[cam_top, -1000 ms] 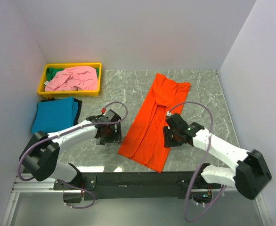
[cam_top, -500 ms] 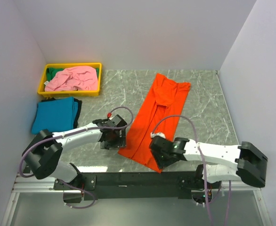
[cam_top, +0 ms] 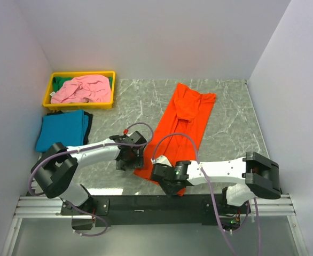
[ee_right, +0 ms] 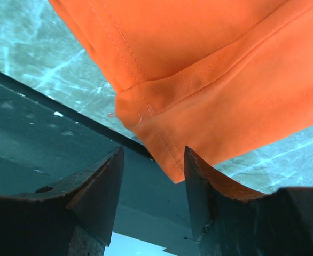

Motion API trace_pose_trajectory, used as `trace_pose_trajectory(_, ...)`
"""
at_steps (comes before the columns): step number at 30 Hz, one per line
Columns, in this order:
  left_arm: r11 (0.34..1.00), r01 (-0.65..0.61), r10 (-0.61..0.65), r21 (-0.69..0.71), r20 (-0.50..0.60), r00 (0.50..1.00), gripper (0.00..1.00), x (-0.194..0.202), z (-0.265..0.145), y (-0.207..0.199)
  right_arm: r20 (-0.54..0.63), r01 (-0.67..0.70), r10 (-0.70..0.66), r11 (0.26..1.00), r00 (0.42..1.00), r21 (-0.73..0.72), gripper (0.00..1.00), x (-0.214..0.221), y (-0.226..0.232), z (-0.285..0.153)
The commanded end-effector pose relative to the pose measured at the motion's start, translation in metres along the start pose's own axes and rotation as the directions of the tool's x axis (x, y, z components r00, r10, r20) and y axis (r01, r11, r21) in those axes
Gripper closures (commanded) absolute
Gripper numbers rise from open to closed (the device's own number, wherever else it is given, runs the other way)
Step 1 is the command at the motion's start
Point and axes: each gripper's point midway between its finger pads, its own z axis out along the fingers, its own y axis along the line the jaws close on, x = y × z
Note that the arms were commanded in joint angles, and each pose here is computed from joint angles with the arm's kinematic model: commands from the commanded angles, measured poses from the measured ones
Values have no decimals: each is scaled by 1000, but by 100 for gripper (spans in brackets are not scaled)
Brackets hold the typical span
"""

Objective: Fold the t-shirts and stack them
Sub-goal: Fold the tshirt

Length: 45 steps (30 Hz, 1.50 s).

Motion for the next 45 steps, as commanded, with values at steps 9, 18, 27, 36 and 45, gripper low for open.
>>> trace_pose_trajectory(9, 1000, 16, -17, 19, 31, 999, 22, -12, 0, -13, -31, 45, -42, 996, 999, 82, 50, 7, -9, 16)
trace_pose_trajectory(18, 1000, 22, -23, 20, 46, 999, 22, -15, -7, -12, -57, 66, -60, 992, 997, 109, 67, 9, -10, 23)
trace_pose_trajectory(27, 999, 40, -41, 23, 50, 998, 22, -17, -11, -14, -47, 58, -54, 994, 997, 97, 100, 12, -10, 23)
trace_pose_trajectory(36, 998, 52, -52, 48, 6, 999, 24, -9, -4, -19, -35, 51, -48, 994, 998, 95, 100, 10, -10, 22)
trace_pose_trajectory(45, 999, 43, -39, 33, -92, 995, 48, 14, 12, -17, -24, 48, -46, 994, 999, 99, 100, 7, -11, 18)
